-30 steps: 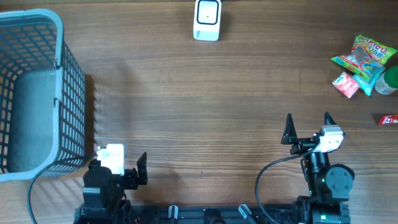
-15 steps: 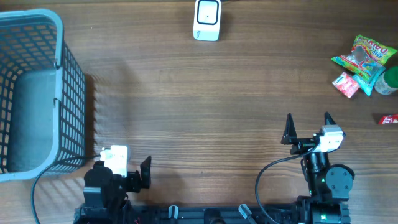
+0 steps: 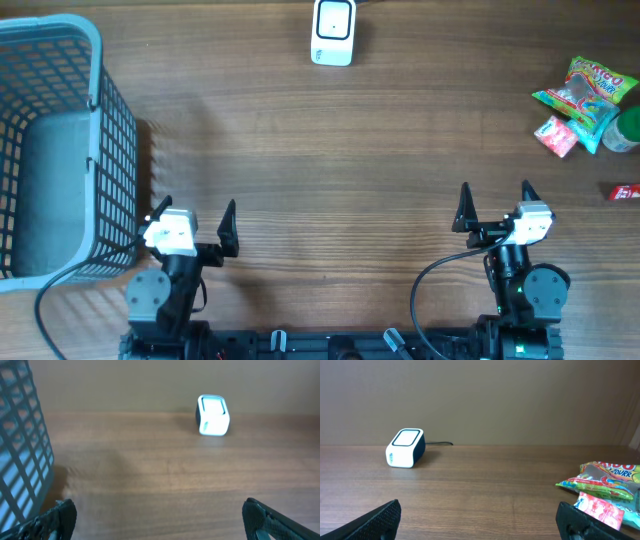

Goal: Scan the item barcode

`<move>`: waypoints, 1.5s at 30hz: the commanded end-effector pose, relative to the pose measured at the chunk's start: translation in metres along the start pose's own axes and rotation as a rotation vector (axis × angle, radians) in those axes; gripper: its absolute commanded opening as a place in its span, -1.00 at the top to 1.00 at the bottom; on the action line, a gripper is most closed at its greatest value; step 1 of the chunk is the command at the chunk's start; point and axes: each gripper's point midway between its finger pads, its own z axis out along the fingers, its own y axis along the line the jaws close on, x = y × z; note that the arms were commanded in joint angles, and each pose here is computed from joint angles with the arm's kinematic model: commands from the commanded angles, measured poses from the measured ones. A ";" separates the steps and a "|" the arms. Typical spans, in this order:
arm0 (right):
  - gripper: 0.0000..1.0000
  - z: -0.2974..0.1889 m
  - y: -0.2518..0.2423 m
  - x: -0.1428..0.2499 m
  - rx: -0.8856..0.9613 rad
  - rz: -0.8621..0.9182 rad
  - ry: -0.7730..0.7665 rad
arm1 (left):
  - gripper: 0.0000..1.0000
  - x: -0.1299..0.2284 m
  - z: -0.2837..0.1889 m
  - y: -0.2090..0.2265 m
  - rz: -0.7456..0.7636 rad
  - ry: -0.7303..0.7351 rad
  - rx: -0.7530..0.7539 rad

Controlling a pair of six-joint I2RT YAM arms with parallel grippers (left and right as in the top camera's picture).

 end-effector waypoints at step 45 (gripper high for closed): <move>-0.99 0.000 -0.002 -0.002 0.012 -0.012 -0.009 | -1.00 0.003 0.015 0.025 -0.047 -0.144 -0.107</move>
